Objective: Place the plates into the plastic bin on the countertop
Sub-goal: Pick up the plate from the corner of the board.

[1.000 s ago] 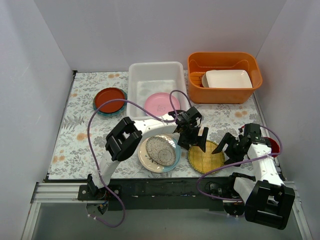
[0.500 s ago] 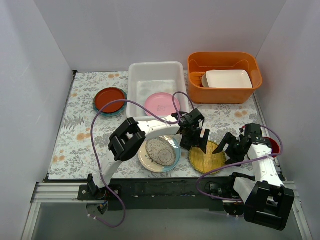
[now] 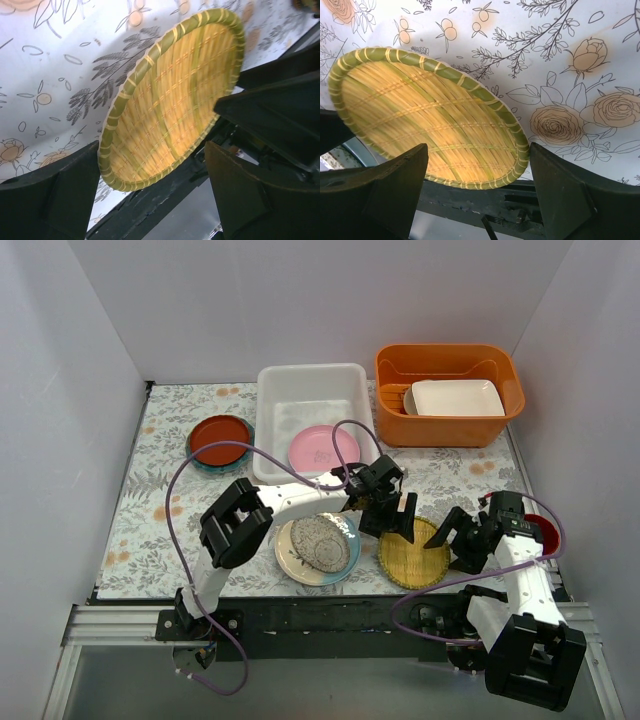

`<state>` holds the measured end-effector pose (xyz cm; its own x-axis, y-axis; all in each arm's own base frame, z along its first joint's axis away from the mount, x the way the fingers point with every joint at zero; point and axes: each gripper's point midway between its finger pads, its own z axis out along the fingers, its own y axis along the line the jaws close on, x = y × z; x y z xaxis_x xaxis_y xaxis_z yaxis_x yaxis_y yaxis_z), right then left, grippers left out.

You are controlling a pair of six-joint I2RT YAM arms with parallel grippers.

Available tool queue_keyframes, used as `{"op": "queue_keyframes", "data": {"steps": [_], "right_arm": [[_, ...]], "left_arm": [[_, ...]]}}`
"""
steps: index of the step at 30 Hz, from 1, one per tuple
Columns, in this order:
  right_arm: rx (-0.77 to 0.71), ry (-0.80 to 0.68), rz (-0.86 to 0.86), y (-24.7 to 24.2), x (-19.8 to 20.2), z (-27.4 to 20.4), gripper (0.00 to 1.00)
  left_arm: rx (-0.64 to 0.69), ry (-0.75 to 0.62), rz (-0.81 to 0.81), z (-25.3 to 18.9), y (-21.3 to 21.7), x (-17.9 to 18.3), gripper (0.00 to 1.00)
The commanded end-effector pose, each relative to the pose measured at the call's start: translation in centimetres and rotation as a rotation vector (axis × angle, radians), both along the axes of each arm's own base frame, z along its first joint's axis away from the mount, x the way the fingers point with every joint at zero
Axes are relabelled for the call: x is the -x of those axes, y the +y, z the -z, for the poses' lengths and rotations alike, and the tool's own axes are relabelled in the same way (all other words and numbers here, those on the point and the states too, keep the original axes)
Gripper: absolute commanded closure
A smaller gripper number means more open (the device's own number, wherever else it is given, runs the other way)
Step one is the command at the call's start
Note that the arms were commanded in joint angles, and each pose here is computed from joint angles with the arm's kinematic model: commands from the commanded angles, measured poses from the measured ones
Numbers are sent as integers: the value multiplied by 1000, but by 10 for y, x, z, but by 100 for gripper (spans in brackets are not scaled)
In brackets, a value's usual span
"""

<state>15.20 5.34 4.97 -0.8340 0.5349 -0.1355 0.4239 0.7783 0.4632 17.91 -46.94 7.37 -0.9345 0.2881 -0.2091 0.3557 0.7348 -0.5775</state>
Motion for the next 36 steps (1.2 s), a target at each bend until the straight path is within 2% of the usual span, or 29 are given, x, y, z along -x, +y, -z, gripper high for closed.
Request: {"op": "queue_keyframes", "data": {"steps": [1,12,16,26,27,36], "right_arm": [[-67,-54,-19,10,-8,-9,12],[-81,-71,-30,13,-10,-10,12],[-83,-73,-31,13,-10,-10,12],[-94,-76,-33,15,-8,-9,12],[-93,-74,-34,15,-8,-9,12],[-98,-74,-40,16,-8,-9,12]], "left_arm": [[184,-68,19,-66,-22,4,21],[214,-41,51,-66,-25,15,28],[210,-36,69,-62,-26,20,34],[159,-34,102,-47,-26,35,55],[155,-31,106,-44,-25,36,61],[135,-31,118,-36,-24,41,84]]}}
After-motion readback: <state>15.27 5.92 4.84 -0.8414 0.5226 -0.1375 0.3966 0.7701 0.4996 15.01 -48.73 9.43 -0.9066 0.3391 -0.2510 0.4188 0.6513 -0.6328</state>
